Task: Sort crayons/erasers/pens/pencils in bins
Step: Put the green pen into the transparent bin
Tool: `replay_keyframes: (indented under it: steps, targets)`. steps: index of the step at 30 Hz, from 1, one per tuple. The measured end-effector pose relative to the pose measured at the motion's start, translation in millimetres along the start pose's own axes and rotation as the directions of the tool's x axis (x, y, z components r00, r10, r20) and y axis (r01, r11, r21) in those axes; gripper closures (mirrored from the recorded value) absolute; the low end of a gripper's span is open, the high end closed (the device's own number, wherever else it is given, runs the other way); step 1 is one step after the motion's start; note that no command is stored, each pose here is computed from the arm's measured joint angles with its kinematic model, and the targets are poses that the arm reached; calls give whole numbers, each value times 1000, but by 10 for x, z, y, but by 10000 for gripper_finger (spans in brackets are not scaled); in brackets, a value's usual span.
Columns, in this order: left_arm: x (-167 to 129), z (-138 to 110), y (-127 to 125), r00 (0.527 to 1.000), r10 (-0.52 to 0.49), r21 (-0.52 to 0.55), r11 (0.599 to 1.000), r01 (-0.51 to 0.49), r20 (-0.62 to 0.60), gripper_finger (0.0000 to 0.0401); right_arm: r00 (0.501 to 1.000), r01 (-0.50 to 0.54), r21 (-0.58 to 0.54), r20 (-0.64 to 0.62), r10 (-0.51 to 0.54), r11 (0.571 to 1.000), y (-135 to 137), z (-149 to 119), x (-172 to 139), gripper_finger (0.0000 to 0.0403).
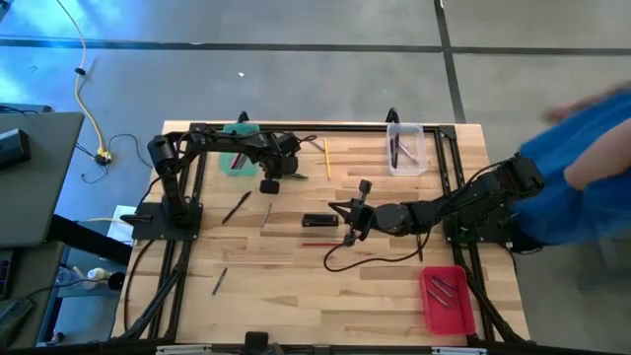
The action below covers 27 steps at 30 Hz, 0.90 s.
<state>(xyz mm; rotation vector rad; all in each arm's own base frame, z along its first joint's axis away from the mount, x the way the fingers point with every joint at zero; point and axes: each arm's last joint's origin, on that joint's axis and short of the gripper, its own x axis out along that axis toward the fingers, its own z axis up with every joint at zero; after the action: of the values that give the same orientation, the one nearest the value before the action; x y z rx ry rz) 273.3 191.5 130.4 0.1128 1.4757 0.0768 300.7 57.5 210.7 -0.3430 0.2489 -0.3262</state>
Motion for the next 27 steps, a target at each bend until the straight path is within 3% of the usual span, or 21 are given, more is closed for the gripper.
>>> replay_keyframes:
  steps: [5, 11, 17, 22, 27]
  targets:
    - [-84, -4, -2, 1000, 18, -12, 1000, -18, 17, 394, 1000, 0, -36, 0, 0, 999, 0, 0, 0, 403]
    - [-345, 20, -31, 981, -53, -63, 996, 66, 188, 394, 1000, -23, -51, -8, 23, 998, -109, 43, -109, 403]
    - [-506, 43, -118, 922, -68, -55, 994, 96, 381, 395, 1000, -23, 53, 15, 23, 998, -315, -359, -220, 403]
    - [-689, 3, -199, 792, -70, -50, 991, 125, 606, 396, 995, -15, 160, 103, -1, 987, -463, -638, -315, 403]
    - [-806, -52, -378, 581, -26, -82, 984, 159, 814, 396, 987, -18, 226, 159, -18, 974, -525, -693, -361, 403]
